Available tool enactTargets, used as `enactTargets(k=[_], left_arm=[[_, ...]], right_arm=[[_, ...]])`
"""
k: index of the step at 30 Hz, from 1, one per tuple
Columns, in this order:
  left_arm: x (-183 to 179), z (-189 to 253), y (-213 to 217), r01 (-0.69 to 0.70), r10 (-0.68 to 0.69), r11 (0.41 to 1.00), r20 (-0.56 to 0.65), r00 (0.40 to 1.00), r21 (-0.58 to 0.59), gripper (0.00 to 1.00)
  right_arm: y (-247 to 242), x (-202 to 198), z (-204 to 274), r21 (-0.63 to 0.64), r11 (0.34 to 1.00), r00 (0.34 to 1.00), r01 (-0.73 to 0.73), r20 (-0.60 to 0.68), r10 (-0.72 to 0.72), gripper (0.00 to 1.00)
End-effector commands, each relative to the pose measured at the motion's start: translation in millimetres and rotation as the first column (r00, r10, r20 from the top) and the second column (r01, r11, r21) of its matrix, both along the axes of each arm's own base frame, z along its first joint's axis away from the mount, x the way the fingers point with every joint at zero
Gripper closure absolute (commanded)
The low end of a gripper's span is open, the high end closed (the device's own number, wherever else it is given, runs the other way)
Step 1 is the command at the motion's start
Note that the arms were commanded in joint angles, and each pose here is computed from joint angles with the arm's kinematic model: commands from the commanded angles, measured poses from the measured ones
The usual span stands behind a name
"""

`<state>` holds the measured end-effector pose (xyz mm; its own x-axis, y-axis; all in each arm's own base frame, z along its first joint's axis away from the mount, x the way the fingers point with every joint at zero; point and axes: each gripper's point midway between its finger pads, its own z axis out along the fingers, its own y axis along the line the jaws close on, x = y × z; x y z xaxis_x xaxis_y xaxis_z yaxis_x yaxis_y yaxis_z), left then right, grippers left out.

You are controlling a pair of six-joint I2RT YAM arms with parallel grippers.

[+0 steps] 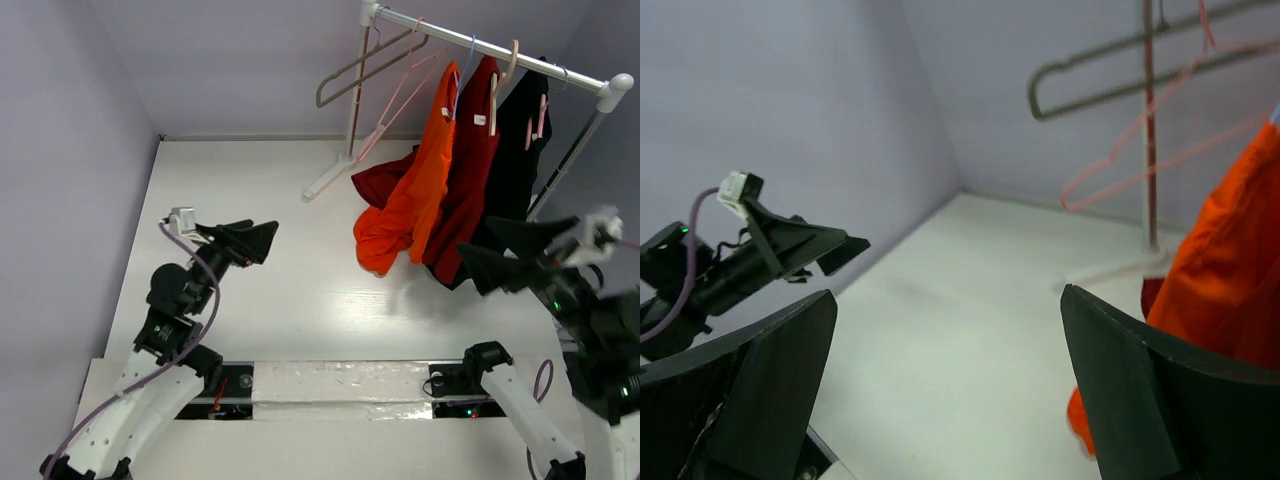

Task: Place the t-shirt on the hanger
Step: Reset both arms

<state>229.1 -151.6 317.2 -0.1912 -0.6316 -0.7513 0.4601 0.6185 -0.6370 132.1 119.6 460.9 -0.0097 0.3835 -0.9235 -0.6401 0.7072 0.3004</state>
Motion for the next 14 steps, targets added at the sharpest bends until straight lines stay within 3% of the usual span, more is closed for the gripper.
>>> enactTargets(k=[1, 7, 14], left_arm=[[-27.8, 54.7, 14.8, 0.001, 0.009, 0.997, 0.121, 0.993, -0.082, 0.01], [-51.7, 71.6, 36.2, -0.046, 0.058, 0.996, 0.167, 0.984, -0.075, 0.01], [-50.5, 63.4, 51.6, -0.125, 0.132, 0.990, 0.110, 0.985, -0.068, 0.01]], right_arm=[[-7.7, -50.1, 26.8, 0.012, 1.000, 0.980, -0.028, 0.200, 0.025, 0.00], [-46.1, -70.5, 10.4, 0.057, 0.985, 0.961, 0.162, 0.217, -0.171, 0.00], [-61.5, -65.5, -7.0, 0.058, 0.965, 0.941, 0.255, 0.215, -0.262, 0.00]])
